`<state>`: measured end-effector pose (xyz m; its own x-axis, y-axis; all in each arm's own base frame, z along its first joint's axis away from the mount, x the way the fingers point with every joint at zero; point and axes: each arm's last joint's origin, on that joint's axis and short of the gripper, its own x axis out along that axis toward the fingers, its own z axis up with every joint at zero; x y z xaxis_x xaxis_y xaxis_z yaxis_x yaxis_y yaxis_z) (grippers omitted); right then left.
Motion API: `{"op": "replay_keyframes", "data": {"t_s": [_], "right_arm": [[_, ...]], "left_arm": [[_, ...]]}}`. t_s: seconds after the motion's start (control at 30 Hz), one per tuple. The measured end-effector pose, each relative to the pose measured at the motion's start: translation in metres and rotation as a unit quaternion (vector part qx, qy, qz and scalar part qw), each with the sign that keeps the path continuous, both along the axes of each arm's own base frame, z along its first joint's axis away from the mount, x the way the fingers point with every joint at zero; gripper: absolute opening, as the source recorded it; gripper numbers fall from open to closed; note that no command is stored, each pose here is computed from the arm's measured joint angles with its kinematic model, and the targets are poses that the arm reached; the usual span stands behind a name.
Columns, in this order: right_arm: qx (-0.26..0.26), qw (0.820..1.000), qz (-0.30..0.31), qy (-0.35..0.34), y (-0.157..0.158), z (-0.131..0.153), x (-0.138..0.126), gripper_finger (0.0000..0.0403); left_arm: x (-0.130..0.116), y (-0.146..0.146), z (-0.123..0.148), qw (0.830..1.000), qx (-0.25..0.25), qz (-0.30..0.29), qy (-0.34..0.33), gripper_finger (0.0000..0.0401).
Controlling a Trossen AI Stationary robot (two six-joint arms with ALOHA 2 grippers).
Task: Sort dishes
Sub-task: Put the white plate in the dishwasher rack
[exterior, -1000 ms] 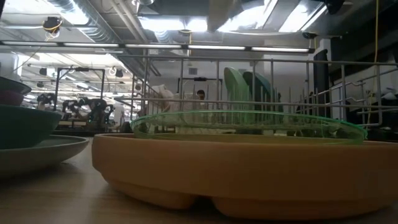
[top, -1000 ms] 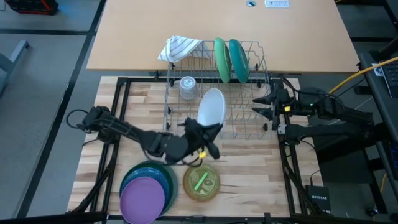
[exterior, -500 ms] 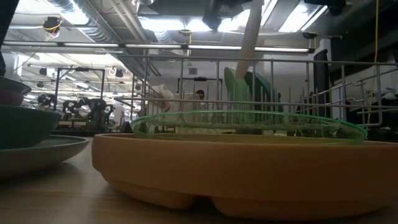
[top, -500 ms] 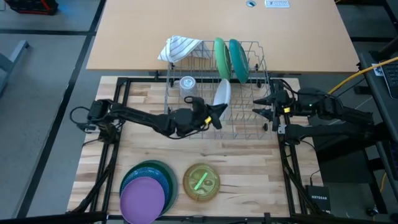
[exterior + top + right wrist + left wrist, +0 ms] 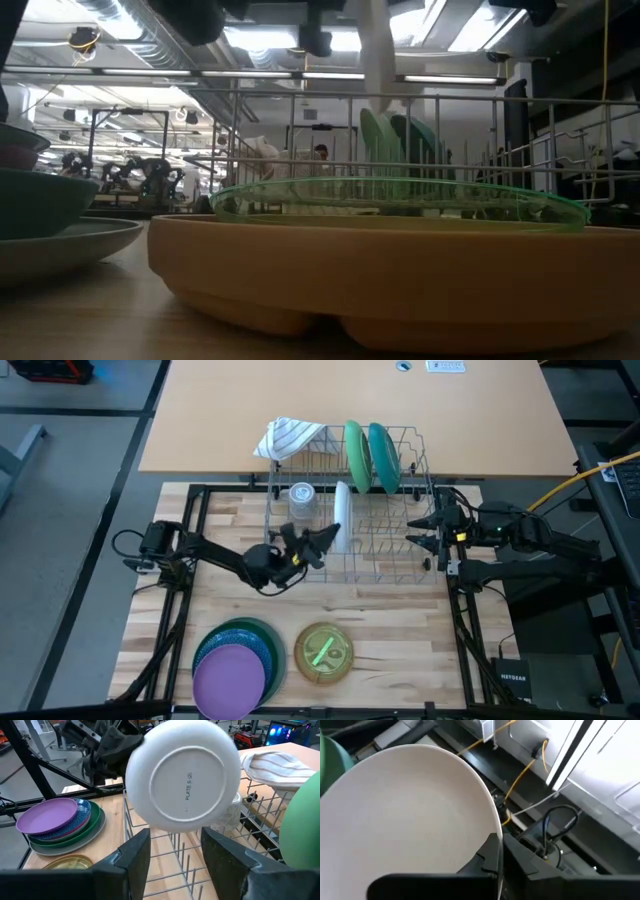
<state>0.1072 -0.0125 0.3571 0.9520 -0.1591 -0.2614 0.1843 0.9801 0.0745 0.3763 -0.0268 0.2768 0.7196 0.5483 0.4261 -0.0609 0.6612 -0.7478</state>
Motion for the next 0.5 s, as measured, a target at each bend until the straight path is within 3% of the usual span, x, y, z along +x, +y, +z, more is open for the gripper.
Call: {"op": "replay_keyframes", "data": {"t_s": [0.5], "right_arm": [[0.0, 1.0, 0.0, -0.001, 0.0, 0.0, 0.0, 0.0179]], "left_arm": [[-0.015, 0.016, -0.04, 0.997, -0.068, 0.027, 0.023, 0.0]]}}
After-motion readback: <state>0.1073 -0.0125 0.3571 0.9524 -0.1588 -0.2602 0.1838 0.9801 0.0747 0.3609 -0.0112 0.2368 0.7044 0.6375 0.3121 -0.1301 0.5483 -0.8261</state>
